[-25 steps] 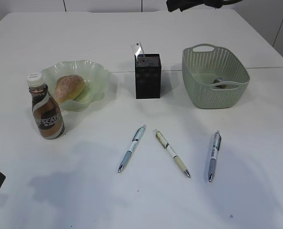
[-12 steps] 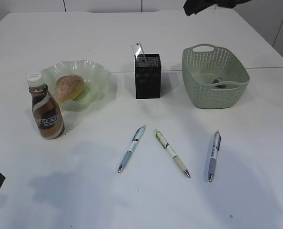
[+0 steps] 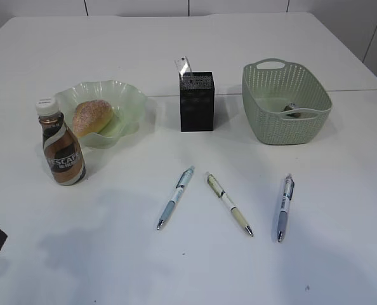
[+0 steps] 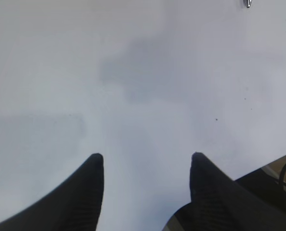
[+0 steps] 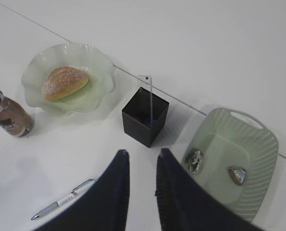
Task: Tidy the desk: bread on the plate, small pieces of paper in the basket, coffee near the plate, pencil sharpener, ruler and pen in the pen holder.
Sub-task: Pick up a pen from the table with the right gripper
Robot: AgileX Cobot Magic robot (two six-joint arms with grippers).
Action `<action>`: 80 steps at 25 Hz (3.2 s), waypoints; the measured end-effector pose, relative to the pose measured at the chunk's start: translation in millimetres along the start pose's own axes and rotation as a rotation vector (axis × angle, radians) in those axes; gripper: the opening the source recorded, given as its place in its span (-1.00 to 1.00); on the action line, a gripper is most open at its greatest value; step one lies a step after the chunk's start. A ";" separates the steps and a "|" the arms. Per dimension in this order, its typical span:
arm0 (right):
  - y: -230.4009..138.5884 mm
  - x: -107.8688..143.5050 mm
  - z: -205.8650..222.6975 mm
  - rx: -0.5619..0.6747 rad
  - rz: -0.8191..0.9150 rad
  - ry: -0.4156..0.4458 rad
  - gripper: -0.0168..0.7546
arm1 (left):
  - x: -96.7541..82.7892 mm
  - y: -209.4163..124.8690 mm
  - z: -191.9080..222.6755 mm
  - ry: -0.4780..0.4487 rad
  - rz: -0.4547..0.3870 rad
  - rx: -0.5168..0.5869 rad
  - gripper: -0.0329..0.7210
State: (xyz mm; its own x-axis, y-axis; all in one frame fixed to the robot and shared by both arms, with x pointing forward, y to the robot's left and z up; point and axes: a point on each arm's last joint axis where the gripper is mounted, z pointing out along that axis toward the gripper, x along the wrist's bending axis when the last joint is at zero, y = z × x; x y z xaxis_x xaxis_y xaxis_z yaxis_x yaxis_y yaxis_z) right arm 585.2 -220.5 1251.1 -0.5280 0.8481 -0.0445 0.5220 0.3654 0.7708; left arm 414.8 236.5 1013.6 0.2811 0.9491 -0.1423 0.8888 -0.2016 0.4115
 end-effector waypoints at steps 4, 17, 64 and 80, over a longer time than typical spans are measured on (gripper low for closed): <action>1.2 11.6 -38.2 -0.041 -0.022 -0.009 -0.51 | 0.1 1.7 0.0 0.001 0.000 -0.019 0.15; -63.9 30.8 -37.6 0.150 0.070 0.040 -0.54 | 0.3 5.6 -0.2 0.003 -0.001 -0.061 0.15; -249.9 13.1 164.9 0.494 0.857 -0.187 -0.03 | -0.6 6.9 -0.2 -0.007 -0.013 -0.076 0.15; -244.0 -9.3 209.0 0.664 0.968 -0.315 -0.03 | -0.9 7.4 -0.3 -0.010 -0.018 -0.082 0.15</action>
State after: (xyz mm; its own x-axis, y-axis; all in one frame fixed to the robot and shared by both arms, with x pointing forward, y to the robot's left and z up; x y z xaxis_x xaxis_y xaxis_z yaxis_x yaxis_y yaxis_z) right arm 602.8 -237.3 930.6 0.4081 0.9013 0.1454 0.9004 -0.4237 0.0991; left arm 421.0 234.2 1017.0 0.2693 0.9497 -0.1597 0.8614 -0.1634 0.4810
